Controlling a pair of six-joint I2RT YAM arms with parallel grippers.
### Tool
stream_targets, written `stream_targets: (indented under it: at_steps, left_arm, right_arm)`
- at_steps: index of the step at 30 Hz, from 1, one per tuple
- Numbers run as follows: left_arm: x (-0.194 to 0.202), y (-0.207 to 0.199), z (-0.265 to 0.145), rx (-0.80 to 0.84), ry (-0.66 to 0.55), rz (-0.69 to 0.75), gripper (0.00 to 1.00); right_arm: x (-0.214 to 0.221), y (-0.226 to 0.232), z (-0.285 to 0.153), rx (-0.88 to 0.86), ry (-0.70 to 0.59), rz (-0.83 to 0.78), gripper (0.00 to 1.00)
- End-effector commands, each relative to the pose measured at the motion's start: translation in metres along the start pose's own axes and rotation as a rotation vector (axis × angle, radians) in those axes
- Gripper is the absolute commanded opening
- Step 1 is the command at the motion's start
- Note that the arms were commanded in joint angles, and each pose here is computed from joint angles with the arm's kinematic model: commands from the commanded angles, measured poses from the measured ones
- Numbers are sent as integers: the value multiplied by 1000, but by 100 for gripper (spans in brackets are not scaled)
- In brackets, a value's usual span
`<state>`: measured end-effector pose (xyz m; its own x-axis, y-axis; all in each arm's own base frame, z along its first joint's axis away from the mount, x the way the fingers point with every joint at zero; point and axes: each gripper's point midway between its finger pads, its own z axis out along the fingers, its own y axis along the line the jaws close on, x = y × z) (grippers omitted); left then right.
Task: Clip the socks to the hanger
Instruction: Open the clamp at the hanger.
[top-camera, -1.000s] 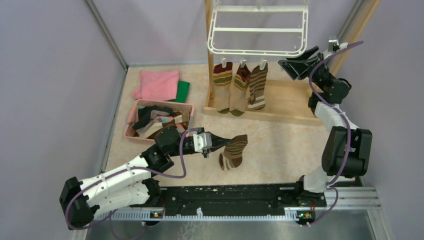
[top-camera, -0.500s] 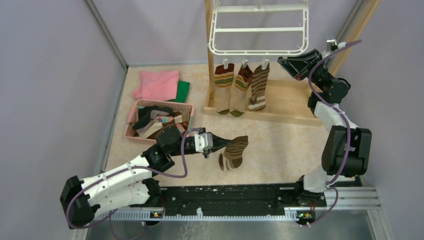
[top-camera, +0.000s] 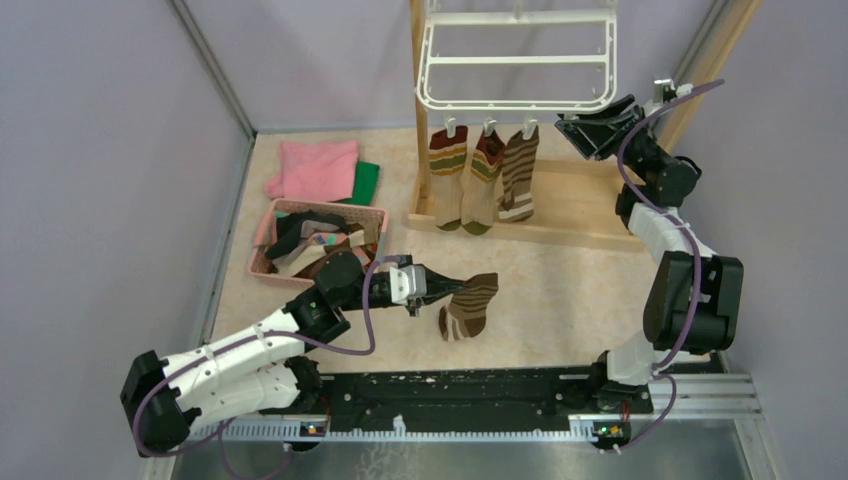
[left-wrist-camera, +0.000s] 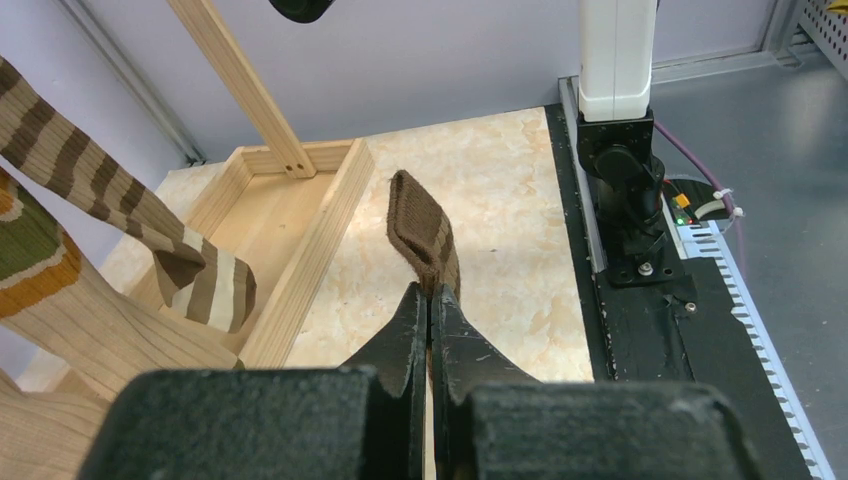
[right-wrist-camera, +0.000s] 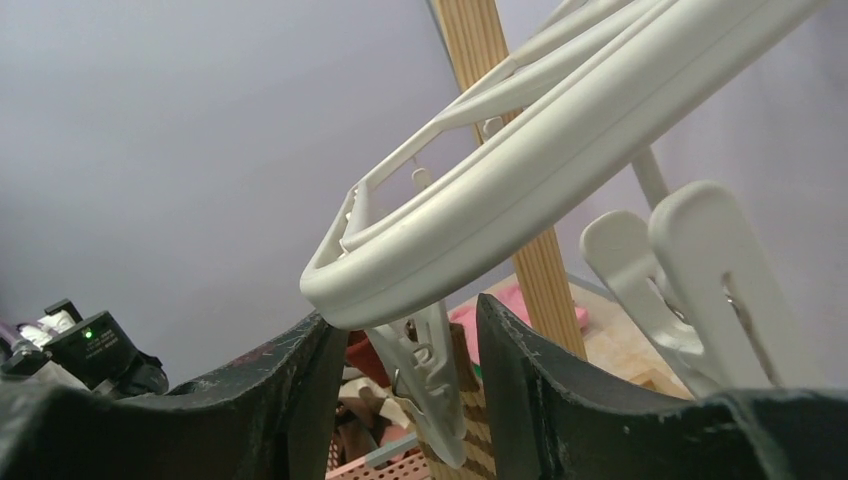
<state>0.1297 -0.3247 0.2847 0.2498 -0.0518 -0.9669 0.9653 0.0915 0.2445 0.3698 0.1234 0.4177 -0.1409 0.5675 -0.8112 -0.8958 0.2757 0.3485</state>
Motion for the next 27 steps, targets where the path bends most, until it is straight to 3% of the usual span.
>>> stream_targets:
  at_steps: [1, 20, 24, 27]
  left_arm:
    - [-26, 1, 4, 20, -65, 29, 0]
    - [-27, -1, 6, 38, -66, 27, 0]
    - [-27, 0, 6, 37, -67, 29, 0]
    - [-28, 0, 7, 38, -68, 29, 0]
  right_arm:
    - [-28, 41, 3, -141, -76, -250, 51]
    - [-35, 43, 4, -150, -80, -248, 46]
    - [-35, 43, 5, -151, -78, -246, 37]
    - [-34, 43, 5, -152, -71, -241, 24]
